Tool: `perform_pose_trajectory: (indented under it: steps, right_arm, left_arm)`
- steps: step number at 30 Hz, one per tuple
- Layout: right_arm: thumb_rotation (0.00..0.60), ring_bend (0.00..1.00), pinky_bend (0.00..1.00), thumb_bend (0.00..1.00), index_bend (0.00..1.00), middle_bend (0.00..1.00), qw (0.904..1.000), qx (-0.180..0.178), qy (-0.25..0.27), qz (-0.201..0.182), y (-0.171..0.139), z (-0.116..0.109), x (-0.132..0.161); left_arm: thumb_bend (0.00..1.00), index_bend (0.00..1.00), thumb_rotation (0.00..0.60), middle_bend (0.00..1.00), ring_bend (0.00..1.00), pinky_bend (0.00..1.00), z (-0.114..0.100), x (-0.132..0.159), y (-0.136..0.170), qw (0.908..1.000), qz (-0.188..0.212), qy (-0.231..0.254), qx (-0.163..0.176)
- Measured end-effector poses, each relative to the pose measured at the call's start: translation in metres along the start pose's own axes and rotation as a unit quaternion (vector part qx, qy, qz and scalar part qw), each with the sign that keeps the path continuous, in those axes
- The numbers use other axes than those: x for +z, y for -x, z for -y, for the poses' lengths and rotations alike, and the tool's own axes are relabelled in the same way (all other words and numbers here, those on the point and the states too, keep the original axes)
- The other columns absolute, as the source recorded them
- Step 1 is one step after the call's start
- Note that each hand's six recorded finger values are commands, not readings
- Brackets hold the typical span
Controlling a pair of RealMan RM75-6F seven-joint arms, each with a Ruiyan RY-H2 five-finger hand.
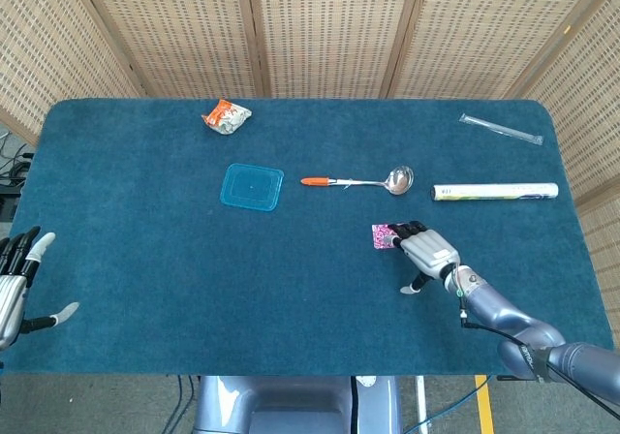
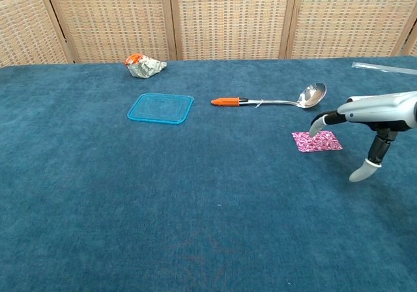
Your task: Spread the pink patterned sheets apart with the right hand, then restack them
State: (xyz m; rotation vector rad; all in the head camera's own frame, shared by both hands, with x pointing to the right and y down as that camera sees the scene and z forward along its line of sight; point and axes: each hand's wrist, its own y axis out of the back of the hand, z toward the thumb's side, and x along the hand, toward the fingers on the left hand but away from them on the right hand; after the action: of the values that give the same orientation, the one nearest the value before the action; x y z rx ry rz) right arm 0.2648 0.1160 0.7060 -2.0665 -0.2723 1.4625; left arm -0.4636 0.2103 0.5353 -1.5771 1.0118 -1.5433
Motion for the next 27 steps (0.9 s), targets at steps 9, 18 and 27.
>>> perform_pose_trajectory:
  steps: [9,18,27]
  right_arm:
    - [0.502,0.0,0.0,0.0,0.14,0.13,1.0,-0.003,0.0,0.002,0.007,-0.002,0.002]
    - [0.501,0.0,0.0,0.0,0.14,0.13,0.9999,0.004,-0.008,0.007,0.01,0.002,-0.001]
    - [0.502,0.0,0.0,0.0,0.14,0.13,0.9996,0.007,-0.02,0.016,0.015,0.006,-0.007]
  left_arm:
    - [0.0,0.07,0.471,0.0,0.0,0.0,0.0,-0.004,0.0,1.0,-0.003,0.002,0.0]
    - [0.0,0.07,0.471,0.0,0.0,0.0,0.001,-0.005,0.001,1.0,-0.005,0.002,-0.001]
    - [0.0,0.07,0.469,0.0,0.0,0.0,0.0,-0.006,0.002,1.0,-0.007,0.002,0.0]
